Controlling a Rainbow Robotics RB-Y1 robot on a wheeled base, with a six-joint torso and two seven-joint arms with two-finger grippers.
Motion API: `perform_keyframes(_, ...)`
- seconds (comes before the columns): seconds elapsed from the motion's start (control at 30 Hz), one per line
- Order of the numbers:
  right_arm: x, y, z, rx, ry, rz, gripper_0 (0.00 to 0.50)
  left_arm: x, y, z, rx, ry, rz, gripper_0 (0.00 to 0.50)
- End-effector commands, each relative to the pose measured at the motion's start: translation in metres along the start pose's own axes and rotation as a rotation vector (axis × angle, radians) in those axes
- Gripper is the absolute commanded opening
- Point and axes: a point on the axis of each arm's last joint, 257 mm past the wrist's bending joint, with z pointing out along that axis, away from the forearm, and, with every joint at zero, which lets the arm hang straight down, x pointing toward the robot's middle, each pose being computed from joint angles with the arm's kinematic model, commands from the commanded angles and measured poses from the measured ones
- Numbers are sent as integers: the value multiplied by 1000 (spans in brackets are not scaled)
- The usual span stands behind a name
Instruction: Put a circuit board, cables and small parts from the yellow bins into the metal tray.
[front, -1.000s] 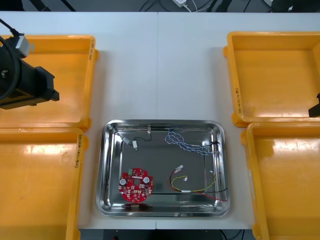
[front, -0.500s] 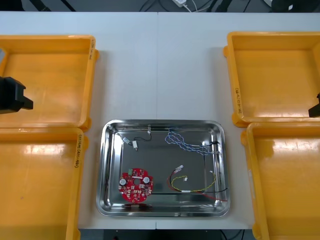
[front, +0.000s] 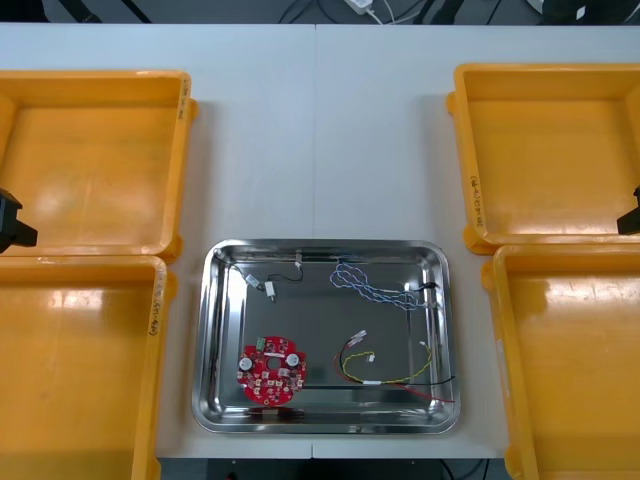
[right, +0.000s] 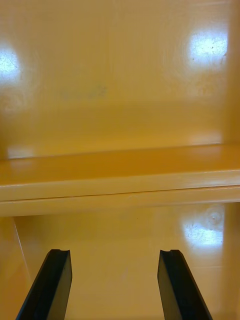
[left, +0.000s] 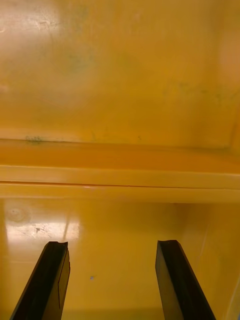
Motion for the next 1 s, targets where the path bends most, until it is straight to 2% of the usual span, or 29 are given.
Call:
perform_keyframes(0.03, -8, -14, -18, 43, -33, 7, 500, -2, 26, -4, -43, -8, 54, 500)
perform_keyframes(0.23, -8, -14, -18, 43, -33, 7, 500, -2, 28, -1, -51, -11, 48, 500)
perform_keyframes(1.0, -8, -14, -18, 43, -33, 7, 500, 0, 26, 3, -45, -9, 68, 500)
